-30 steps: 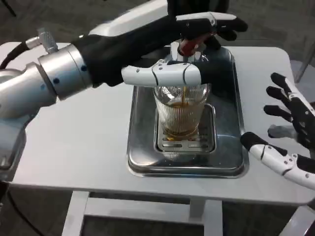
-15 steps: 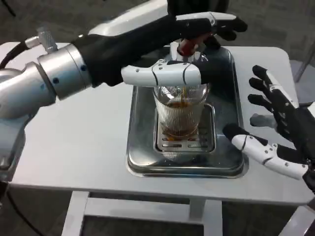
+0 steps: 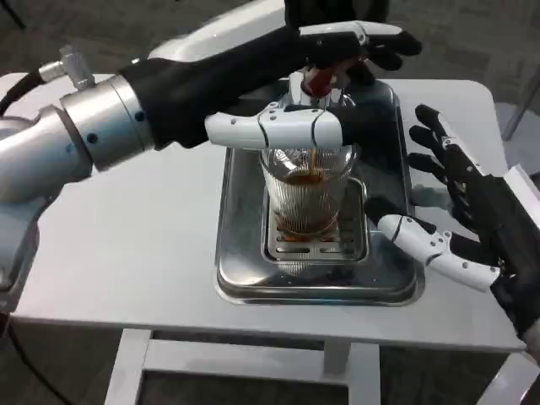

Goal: Grasp the cup under the faucet to collect the drink, then remove the cup.

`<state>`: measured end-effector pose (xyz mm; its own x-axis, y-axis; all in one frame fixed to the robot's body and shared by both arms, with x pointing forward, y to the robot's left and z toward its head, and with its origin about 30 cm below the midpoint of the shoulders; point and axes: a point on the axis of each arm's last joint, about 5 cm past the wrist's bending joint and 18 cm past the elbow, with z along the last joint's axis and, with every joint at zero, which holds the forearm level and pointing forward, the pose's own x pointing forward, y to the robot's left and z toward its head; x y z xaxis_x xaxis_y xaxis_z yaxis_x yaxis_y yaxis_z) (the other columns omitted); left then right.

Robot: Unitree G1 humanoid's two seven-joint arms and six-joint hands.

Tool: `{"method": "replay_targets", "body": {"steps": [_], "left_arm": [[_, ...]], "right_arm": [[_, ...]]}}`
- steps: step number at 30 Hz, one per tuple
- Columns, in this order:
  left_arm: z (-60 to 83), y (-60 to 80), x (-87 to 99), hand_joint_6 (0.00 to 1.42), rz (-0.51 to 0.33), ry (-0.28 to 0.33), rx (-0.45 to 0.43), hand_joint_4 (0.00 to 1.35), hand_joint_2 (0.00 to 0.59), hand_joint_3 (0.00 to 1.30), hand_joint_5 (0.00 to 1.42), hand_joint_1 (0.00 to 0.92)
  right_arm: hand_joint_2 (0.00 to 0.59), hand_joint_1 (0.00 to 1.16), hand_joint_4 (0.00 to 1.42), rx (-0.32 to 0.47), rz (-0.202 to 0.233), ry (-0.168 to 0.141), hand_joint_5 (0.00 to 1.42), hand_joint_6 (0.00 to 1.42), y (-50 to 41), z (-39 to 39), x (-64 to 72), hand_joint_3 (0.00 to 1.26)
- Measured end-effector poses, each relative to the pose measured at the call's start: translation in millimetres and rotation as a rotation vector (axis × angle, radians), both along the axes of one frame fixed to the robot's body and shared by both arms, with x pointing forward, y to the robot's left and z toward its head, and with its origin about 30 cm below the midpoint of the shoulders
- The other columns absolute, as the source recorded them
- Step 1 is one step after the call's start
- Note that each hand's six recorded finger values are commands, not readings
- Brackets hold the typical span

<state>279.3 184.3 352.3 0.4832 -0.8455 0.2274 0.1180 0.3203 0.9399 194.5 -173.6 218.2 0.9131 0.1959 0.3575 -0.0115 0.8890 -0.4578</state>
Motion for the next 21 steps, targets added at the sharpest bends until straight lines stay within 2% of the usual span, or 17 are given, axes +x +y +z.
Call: {"method": "replay_targets", "body": {"steps": [14,21], "left_arm": [[0.6,0.2,-0.6,0.33,0.003,0.001,0.001,0.18,0.137,0.17,0.26,0.0],[0.7,0.2,-0.7,0.33,0.004,0.002,0.001,0.18,0.137,0.17,0.26,0.0]], "right_arm": [[0.281,0.56,0.05,0.019,-0.021,-0.024,0.11,0.25,2.3,-0.5,9.9,0.04],[0.281,0.55,0.05,0.026,-0.015,-0.038,0.11,0.25,5.0,0.8,13.0,0.05]]}}
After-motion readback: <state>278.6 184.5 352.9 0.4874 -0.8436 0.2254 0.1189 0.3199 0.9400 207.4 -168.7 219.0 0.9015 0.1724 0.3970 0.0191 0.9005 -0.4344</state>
